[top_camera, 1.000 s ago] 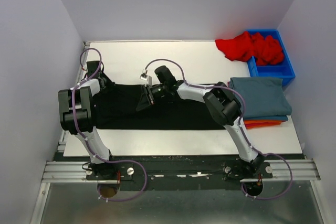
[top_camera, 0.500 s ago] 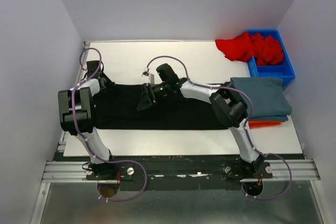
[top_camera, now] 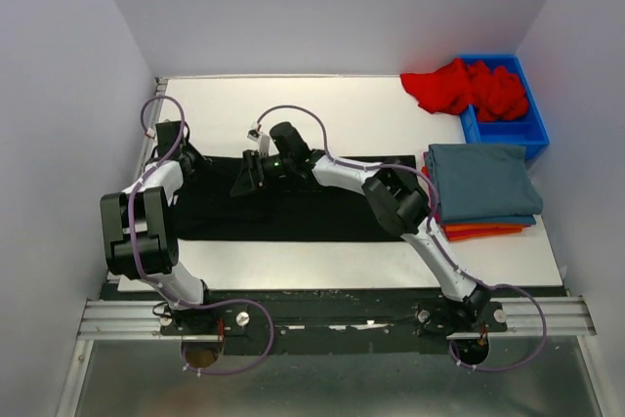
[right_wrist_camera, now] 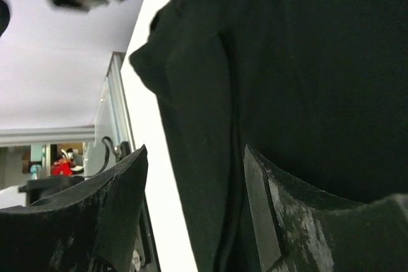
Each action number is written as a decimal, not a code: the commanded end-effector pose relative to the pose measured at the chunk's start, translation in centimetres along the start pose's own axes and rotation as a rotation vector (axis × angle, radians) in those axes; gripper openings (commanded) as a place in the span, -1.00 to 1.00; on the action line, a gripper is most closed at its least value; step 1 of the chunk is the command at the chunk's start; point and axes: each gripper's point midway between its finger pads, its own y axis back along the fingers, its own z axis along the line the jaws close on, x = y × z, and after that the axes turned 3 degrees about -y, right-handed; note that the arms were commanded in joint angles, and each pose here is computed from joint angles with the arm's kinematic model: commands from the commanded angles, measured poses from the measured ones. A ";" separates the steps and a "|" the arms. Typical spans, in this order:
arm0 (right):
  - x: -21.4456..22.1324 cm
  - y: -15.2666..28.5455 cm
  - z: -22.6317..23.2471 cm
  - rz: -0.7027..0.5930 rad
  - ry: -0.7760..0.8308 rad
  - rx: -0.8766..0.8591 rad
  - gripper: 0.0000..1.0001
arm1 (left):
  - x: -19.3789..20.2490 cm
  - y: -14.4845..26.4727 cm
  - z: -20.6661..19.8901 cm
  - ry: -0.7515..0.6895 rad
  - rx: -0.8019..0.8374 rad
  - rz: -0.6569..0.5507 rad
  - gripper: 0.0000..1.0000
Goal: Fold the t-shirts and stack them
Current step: Fold the other side of the tshirt into a rectangle
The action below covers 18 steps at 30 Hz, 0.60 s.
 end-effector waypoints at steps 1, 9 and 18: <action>-0.8 -2.0 -0.7 -0.050 -0.038 0.052 0.40 | 1.5 -0.1 1.7 0.026 -0.040 -0.001 -0.44; 1.6 -2.9 -1.4 -0.016 -0.075 0.094 0.41 | 2.3 -3.2 2.3 -0.006 -0.078 0.107 -0.44; 6.4 -3.4 0.6 0.121 -0.110 0.030 0.41 | 2.4 -4.0 2.7 -0.015 -0.091 0.130 -0.44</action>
